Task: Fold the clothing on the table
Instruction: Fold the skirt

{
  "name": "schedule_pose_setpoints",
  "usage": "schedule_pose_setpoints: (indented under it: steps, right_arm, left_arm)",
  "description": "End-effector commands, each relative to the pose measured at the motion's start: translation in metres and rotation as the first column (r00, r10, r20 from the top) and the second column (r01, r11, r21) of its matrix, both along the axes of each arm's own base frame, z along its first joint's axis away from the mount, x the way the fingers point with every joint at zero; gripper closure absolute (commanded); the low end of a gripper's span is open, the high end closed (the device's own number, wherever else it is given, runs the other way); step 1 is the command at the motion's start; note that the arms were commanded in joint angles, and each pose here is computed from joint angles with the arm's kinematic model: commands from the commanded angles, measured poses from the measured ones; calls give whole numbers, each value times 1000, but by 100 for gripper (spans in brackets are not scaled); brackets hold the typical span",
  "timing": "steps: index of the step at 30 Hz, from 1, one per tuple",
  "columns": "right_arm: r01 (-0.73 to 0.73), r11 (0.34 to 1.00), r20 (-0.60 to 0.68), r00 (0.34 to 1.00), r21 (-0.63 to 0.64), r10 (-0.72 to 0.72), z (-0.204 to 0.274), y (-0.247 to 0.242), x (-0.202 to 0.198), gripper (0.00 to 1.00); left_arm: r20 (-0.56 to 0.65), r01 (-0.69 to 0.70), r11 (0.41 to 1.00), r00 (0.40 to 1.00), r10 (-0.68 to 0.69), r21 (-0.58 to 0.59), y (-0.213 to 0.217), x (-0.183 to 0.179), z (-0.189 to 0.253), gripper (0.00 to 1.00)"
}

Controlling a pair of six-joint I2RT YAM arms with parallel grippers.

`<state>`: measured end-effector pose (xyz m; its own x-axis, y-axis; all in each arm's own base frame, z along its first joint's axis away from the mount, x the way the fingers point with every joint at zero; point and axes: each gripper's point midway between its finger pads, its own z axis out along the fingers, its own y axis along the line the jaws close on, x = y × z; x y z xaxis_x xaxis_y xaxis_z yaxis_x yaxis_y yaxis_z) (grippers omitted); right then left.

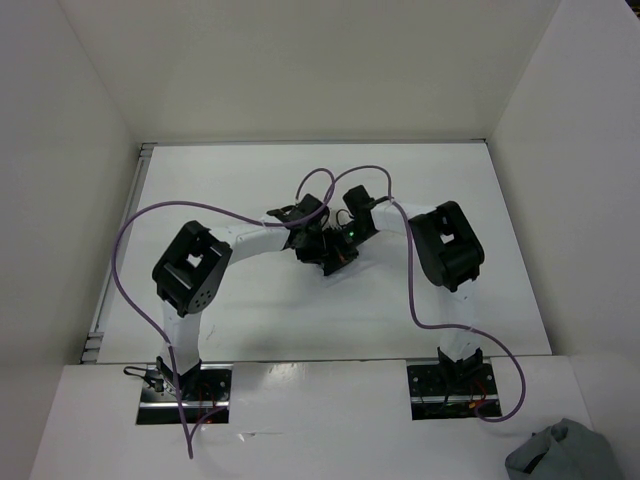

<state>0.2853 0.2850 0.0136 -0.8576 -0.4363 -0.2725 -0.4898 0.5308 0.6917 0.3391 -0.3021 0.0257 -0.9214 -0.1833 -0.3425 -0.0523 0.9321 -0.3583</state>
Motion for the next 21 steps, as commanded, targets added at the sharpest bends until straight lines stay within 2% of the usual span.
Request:
schedule_pose_setpoints:
  steps: [1, 4, 5, 8, 12, 14, 15, 18, 21]
  right_arm:
    - [-68, 990, -82, 995, -126, 57, -41, -15, -36, 100]
    - [-74, 997, -24, 997, 7, 74, -1, -8, -32, 100]
    - [-83, 994, -1, 997, 77, 83, 18, -4, -31, 100]
    - [-91, 973, 143, 988, 211, 61, 78, -11, -19, 100]
    - [-71, 960, 126, 991, 269, 38, 93, -25, -18, 100]
    - [-46, 961, 123, 992, 271, 13, 96, -29, -11, 100]
    - [-4, 971, 82, 997, 239, -16, 85, -33, -8, 100]
    - [63, 989, 38, 997, 137, -69, 55, -38, 3, 100]
    - [85, 995, -80, 993, 43, -82, 12, -43, 3, 100]
  left_arm:
    - [-26, -16, 998, 1000, 18, 55, 15, 3, -18, 76]
    - [-3, -31, 997, 1000, 31, 70, 20, 5, -8, 76]
    - [32, -38, 998, 999, 36, 54, 19, 9, 7, 76]
    - [120, -72, 996, 991, 67, 45, 29, 12, 38, 76]
    - [255, -80, 997, 964, 74, 13, 32, 16, 82, 75]
    - [294, -72, 997, 953, 73, -14, 30, 19, 94, 73]
    - [298, -65, 998, 953, 64, -8, 30, 19, 94, 73]
    - [257, -49, 999, 965, 46, 7, 24, 21, 80, 72]
    - [212, -47, 999, 976, 42, 18, 20, 21, 63, 72]
